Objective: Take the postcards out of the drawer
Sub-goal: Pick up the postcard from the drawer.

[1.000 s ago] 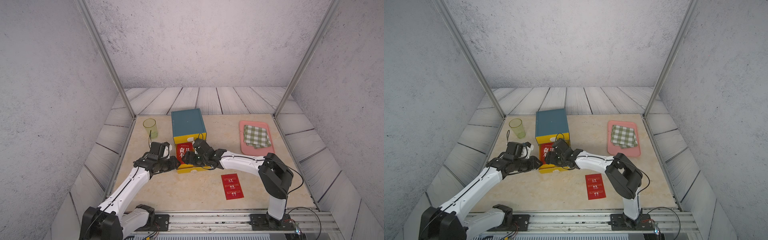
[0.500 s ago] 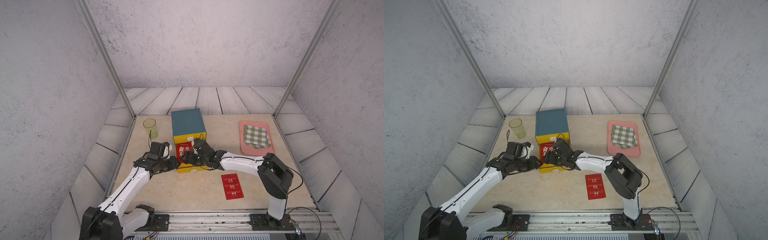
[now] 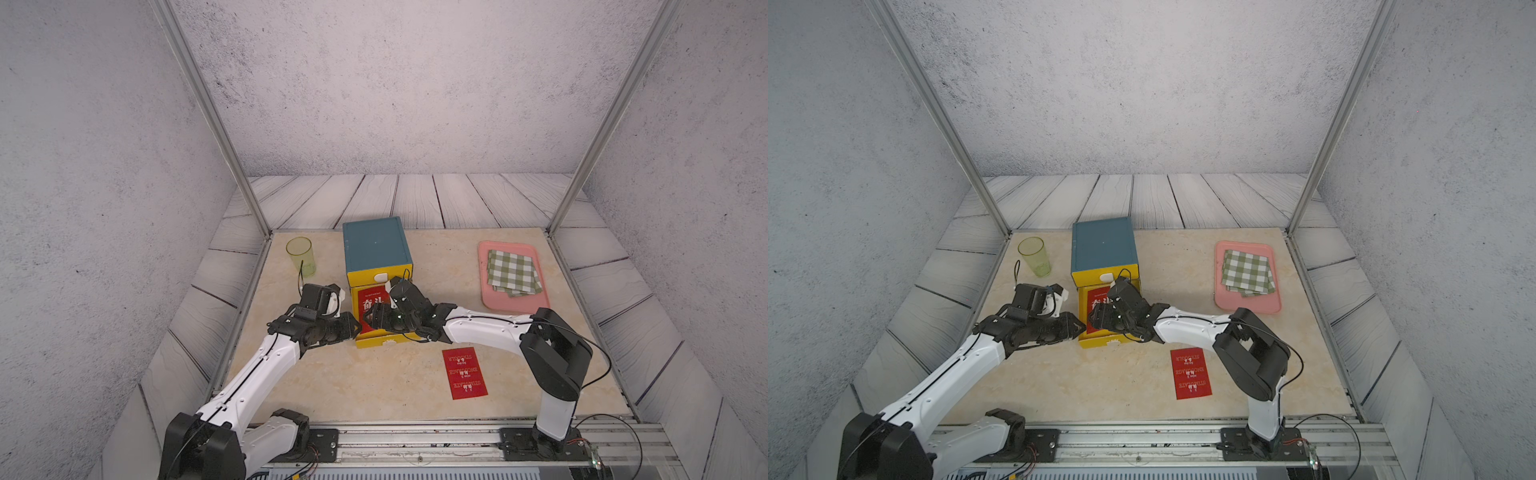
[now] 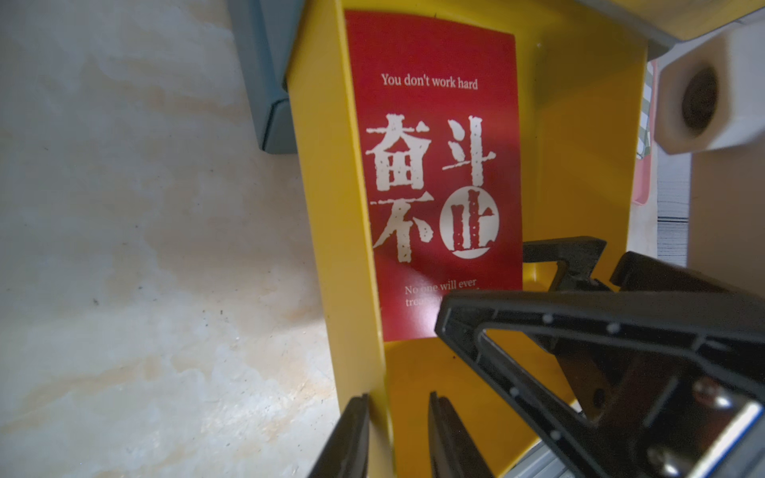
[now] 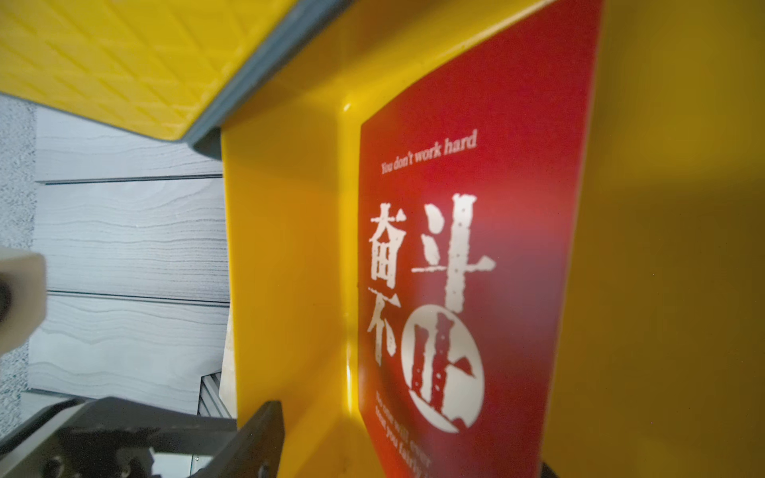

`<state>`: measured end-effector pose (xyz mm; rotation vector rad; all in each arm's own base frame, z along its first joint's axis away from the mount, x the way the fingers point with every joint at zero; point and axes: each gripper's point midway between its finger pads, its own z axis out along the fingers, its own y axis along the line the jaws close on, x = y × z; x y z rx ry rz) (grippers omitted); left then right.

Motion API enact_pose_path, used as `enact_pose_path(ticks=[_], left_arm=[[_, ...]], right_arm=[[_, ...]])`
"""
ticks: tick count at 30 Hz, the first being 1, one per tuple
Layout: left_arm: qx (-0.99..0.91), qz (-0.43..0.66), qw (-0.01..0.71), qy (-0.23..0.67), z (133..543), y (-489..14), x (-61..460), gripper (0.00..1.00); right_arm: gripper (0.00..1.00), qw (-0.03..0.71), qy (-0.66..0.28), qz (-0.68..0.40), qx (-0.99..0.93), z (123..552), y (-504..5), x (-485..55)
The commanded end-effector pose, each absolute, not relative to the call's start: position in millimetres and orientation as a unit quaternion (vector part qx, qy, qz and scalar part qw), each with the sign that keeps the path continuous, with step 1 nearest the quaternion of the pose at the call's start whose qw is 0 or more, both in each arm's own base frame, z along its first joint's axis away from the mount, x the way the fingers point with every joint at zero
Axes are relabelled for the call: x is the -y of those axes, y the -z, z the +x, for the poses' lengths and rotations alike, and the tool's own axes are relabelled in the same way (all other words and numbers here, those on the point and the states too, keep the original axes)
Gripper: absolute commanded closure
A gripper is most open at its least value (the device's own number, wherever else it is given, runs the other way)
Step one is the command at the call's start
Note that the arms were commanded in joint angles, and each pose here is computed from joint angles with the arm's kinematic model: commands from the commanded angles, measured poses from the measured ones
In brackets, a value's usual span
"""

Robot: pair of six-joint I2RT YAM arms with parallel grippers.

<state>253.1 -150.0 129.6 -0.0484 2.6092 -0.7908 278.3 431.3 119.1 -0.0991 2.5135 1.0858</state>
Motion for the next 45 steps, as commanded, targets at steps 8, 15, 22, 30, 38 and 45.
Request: enact_pose_path(ticks=[8,15,22,30,38,45], left_arm=[[-0.934,-0.007,0.211,0.288,255,-134,154,0.7],[-0.934,-0.007,0.211,0.288,255,-134,154,0.7],[-0.934,-0.006,0.209,0.288,254,-133,154,0.7],[-0.935,-0.006,0.209,0.287,255,-133,154,0.7],[-0.935,-0.007,0.21,0.287,255,-133,154,0.7],[-0.935,-0.007,0.209,0.287,255,-133,154,0.7]], right_arm=[[0.4,0.237,-0.391,-0.012,-0.889,281,-139,-415],[0.43,0.24,-0.424,-0.006,-0.873,283,-139,-421],[0.5,0.244,-0.443,0.008,-0.862,287,-134,-420],[0.61,0.258,-0.454,0.005,-0.853,289,-143,-420],[0.69,0.265,-0.457,0.007,-0.849,292,-148,-418],[0.79,0.263,-0.46,0.018,-0.848,293,-146,-417]])
